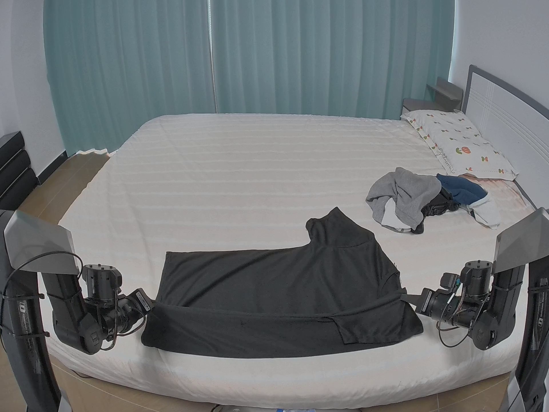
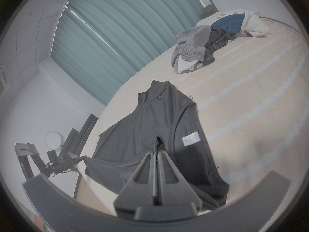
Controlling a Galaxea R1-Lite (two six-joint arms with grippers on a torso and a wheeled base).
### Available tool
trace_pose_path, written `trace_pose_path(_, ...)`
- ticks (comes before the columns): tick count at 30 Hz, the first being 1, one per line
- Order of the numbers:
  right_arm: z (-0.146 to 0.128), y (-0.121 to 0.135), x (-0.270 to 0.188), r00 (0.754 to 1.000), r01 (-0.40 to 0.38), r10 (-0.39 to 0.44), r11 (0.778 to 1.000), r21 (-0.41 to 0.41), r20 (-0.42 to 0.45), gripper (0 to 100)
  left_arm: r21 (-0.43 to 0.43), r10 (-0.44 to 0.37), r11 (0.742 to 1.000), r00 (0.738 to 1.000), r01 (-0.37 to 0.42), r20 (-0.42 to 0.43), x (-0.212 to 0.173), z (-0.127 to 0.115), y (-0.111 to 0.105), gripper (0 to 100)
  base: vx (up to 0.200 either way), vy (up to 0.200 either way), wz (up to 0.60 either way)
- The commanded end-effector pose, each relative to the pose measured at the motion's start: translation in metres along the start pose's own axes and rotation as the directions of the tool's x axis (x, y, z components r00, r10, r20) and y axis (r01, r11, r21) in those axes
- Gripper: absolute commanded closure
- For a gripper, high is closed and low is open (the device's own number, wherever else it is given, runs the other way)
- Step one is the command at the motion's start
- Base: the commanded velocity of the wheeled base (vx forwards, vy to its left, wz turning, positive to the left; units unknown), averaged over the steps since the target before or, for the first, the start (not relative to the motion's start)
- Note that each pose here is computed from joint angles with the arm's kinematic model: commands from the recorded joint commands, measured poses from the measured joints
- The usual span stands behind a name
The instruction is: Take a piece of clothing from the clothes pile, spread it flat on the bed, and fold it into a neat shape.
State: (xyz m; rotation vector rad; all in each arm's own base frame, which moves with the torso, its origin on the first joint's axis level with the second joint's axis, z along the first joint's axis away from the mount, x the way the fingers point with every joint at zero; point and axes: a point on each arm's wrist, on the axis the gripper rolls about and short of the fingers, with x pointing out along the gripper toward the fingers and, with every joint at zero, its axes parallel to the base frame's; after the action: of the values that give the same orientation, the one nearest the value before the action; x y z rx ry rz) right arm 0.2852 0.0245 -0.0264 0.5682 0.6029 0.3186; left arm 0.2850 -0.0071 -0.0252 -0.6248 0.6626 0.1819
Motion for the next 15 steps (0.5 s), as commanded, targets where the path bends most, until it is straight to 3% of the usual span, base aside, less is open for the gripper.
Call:
trace_pose_path(1,0.008,0.011,-0.022,0.999,-0.031,0.031,0.999,-0.018,0.026,100,0.007,-0.021,1.0,0.999,0.021,0.031,-0.016,0.007,-0.005,100,0.0,0.0,0.0)
trace_pose_path(11,0.018,0.027,-0.06,0.996,-0.034,0.039,0.998,-0.055,0.085,100,0.16,-0.018,0.987,1.0,0.014,0.026,-0.048,0.003,-0.004,100,0.0,0.0,0.0)
trace_pose_path(15,0.007,0.026,-0.072,0.999,-0.005,0.012,0.989,-0.15,0.049,100,0.199,-0.018,0.98,0.999,0.011,0.032,-0.056,0.004,-0.004,100,0.0,0.0,0.0)
